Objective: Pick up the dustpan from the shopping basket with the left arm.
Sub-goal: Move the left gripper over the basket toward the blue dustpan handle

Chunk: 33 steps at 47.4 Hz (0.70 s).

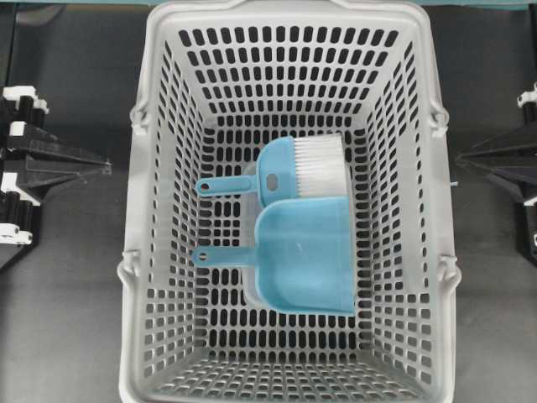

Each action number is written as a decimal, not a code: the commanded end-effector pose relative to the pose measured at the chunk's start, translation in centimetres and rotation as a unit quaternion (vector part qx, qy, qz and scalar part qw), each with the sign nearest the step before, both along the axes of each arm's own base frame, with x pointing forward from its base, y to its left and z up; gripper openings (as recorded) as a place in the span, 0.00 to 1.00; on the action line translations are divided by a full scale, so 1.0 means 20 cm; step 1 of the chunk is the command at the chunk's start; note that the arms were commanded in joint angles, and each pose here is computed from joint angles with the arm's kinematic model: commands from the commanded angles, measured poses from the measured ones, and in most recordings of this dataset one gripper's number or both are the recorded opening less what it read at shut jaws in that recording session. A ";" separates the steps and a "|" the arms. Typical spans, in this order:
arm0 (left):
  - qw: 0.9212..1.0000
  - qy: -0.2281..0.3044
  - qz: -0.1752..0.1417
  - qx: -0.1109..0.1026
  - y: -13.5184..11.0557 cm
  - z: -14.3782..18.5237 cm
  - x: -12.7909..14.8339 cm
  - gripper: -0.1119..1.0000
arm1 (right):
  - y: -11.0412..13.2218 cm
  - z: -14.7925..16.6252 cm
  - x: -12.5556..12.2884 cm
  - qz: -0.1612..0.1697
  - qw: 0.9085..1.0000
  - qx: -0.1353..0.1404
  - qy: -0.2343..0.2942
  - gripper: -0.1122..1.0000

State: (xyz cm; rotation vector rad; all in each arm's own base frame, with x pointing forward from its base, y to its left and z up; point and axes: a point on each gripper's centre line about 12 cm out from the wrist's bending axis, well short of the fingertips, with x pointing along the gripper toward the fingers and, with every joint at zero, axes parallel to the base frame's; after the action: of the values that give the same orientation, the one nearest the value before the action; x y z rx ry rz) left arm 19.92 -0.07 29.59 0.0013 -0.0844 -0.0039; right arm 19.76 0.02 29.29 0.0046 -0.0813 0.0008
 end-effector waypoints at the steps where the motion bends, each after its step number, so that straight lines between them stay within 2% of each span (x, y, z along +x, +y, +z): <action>1: 1.000 -0.008 -0.009 0.009 -0.02 0.10 0.03 0.15 | 0.00 0.04 0.01 0.002 1.000 0.005 -0.009 0.10; 5: 1.000 -0.001 -0.014 0.002 -0.03 0.18 0.05 0.10 | 0.00 0.03 0.00 0.000 1.000 0.016 -0.006 0.10; 8: 1.000 0.018 -0.016 -0.003 -0.03 0.22 0.08 0.10 | 0.00 0.03 0.00 0.001 1.000 0.021 0.003 0.10; 11: 0.998 0.050 -0.024 -0.008 -0.05 0.27 0.13 0.10 | 0.00 0.01 0.00 0.000 0.999 0.030 0.018 0.10; 17: 0.992 0.117 -0.037 -0.004 -0.10 0.33 0.23 0.10 | 0.00 -0.02 0.00 -0.002 0.998 0.035 0.047 0.10; 23: 0.978 0.204 -0.041 0.002 -0.13 0.33 0.35 0.10 | 0.00 -0.03 0.00 -0.002 0.998 0.034 0.060 0.11; 28: 0.967 0.252 -0.040 0.005 -0.15 0.34 0.46 0.10 | 0.00 -0.02 -0.01 -0.002 0.998 0.031 0.061 0.12; 31: 0.959 0.282 -0.041 0.008 -0.16 0.35 0.53 0.10 | 0.00 -0.03 -0.01 -0.002 0.997 0.031 0.070 0.20; 33: 0.953 0.299 -0.040 0.009 -0.17 0.34 0.57 0.10 | 0.00 -0.04 -0.01 -0.002 0.996 0.031 0.082 0.29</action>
State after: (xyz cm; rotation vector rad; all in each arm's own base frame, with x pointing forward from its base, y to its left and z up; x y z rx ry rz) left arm 29.80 -3.13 35.27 0.0097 0.4922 -0.0856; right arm 19.38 -0.02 27.77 0.0658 0.0797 -0.0044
